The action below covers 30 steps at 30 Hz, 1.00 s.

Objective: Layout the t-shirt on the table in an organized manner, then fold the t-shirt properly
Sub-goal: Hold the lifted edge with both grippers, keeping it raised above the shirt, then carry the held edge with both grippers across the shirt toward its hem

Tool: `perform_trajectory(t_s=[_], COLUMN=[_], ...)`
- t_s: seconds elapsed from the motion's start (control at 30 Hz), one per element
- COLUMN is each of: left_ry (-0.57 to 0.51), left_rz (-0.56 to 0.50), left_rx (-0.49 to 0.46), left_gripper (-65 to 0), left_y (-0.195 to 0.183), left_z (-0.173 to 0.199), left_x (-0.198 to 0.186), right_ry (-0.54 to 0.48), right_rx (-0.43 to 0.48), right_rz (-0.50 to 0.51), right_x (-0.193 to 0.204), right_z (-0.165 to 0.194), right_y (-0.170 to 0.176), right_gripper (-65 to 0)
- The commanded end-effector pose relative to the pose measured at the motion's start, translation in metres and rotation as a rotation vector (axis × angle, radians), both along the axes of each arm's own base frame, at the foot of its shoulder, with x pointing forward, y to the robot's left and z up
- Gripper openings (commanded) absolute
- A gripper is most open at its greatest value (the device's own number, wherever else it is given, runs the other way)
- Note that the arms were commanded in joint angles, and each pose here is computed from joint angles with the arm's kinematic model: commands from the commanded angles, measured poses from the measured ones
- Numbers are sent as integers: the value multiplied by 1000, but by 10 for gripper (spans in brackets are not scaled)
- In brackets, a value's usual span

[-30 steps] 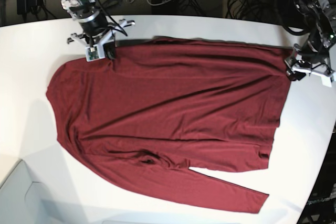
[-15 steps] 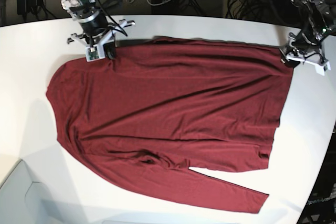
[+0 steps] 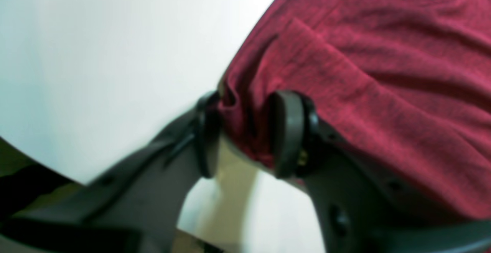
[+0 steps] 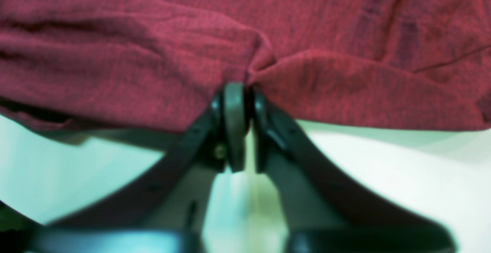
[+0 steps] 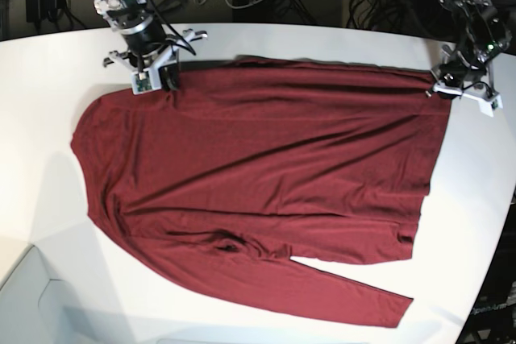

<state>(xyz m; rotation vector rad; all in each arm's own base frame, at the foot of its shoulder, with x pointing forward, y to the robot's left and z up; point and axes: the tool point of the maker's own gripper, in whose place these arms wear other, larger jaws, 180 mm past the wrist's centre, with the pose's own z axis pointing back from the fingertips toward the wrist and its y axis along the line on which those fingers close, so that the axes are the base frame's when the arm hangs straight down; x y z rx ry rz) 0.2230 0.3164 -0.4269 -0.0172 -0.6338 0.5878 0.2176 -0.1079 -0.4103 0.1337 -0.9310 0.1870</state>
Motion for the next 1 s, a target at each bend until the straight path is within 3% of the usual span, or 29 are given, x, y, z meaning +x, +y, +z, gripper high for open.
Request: perform_trajectory(t_s=[0.0, 0.13, 0.27, 0.43, 0.53, 0.7, 0.97], left_ry=[4, -11, -17, -35, -38, -58, -112], left_rz=[-8, -9, -8, -8, -8, -9, -14], left_rx=[-3, 0, -4, -5, -5, -2, 8], left_gripper=[-454, -455, -493, -585, -650, -646, -646], left_y=[0, 1, 0, 0, 0, 0, 3], left_z=[2, 6, 7, 11, 12, 18, 36], left_x=[1, 8, 10, 17, 18, 26, 48], right_ry=[-45, -53, -77, -107, -87, -45, -17], right_rx=[13, 13, 15, 26, 23, 7, -15], right_rz=[2, 3, 7, 25, 84, 199, 214], right_x=[6, 7, 8, -1, -11, -31, -28], right_z=[12, 13, 24, 41, 37, 23, 5], right_y=[2, 2, 4, 10, 24, 57, 63], right_gripper=[-511, -398, -349, -344, -344, -344, -344])
